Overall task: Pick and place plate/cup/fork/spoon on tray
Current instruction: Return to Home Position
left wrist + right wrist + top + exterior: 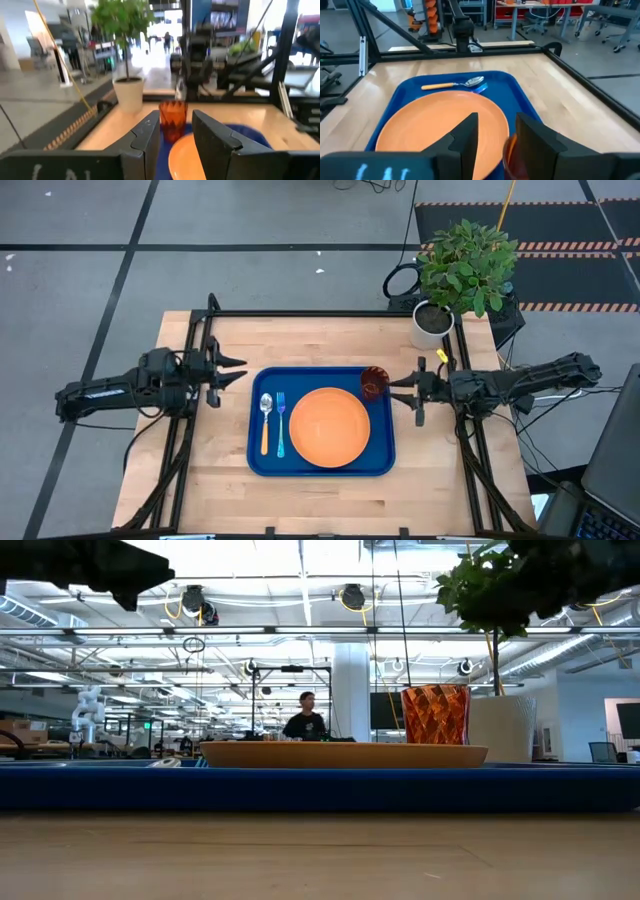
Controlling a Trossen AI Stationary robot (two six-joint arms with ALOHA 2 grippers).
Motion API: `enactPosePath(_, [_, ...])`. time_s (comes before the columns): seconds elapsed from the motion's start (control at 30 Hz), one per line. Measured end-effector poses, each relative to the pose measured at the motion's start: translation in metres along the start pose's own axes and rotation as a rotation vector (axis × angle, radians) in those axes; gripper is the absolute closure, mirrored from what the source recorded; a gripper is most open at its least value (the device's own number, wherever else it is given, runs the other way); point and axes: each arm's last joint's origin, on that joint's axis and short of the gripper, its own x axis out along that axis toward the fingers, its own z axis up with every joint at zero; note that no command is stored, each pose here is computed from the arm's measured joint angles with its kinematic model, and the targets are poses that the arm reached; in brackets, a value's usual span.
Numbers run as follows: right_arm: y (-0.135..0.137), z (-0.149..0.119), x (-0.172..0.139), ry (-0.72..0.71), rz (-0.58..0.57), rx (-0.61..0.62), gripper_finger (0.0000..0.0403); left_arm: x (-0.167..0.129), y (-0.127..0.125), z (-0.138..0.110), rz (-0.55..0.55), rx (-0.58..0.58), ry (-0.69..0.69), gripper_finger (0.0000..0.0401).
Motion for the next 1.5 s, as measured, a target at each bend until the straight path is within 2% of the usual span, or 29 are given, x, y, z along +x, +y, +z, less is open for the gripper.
enactPosePath(0.13, [-0.005, -0.02, -0.009, -0.025, -0.04, 0.017, 0.0277, -0.004, -0.001, -0.009, 0.004, -0.002, -0.075, 0.0281])
enactPosePath(0.27, [-0.01, -0.036, -0.018, -0.068, -0.058, 0.063, 0.0277, -0.013, -0.001, -0.011, 0.005, -0.032, -0.086, 0.0281])
enactPosePath(0.5, [-0.016, -0.042, -0.035, -0.097, -0.059, 0.091, 0.0277, -0.025, -0.002, -0.016, 0.002, -0.109, -0.06, 0.0281])
enactPosePath(0.7, [-0.019, -0.053, -0.043, -0.041, -0.064, 0.14, 0.0277, -0.03, -0.003, -0.022, 0.002, -0.151, -0.05, 0.0282])
enactPosePath(0.97, [-0.019, -0.075, -0.034, -0.009, -0.068, 0.18, 0.0277, -0.017, -0.003, -0.054, 0.031, -0.194, -0.167, 0.0282])
enactPosePath(1.2, [-0.018, -0.075, -0.034, -0.012, -0.047, 0.186, 0.0277, -0.011, -0.004, -0.078, 0.032, -0.277, -0.098, 0.0282])
enactPosePath(1.4, [-0.018, -0.076, -0.034, -0.011, -0.039, 0.206, 0.0277, -0.011, -0.008, -0.078, 0.012, -0.296, -0.094, 0.0282])
enactPosePath(1.5, [-0.018, -0.076, -0.034, -0.011, -0.04, 0.206, 0.0277, -0.011, -0.009, -0.079, 0.045, -0.299, -0.094, 0.0282])
